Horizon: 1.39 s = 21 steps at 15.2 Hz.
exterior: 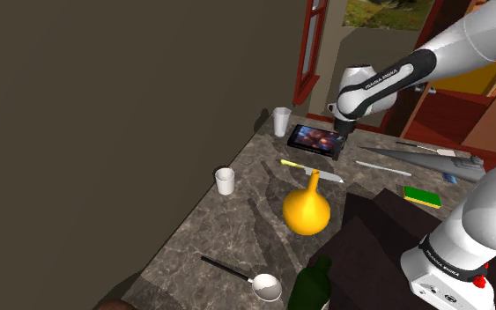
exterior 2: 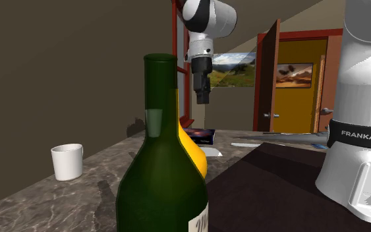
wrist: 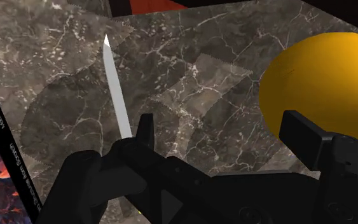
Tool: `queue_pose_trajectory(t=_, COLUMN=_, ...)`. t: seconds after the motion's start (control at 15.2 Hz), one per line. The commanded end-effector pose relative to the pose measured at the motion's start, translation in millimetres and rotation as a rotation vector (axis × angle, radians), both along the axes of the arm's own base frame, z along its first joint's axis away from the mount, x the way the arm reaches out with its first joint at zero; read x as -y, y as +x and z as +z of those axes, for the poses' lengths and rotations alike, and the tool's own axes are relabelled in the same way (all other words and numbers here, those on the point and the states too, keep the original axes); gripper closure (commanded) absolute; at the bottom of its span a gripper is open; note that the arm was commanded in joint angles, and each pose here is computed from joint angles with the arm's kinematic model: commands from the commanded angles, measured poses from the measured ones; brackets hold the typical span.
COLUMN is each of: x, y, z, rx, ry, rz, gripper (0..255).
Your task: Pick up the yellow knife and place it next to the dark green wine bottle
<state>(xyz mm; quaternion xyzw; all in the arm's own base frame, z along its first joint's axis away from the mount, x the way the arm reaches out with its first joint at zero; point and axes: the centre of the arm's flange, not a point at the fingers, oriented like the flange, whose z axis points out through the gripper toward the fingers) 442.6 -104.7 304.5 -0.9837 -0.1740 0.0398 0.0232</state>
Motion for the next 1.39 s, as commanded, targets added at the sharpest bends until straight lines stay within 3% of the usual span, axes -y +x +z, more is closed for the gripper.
queue_pose_trajectory(t=0.0, x=10.7, y=15.1, z=-23.0, rx=0.006, ry=0.006, rz=0.013, gripper=0)
queue_pose_trajectory(t=0.99, x=59.5, y=125.9, z=-178.7, rx=0.040, ry=0.061, rz=0.105, gripper=0)
queue_pose_trajectory(t=1.32, x=58.5, y=127.3, z=-203.0, rx=0.041, ry=0.062, rz=0.107, gripper=0)
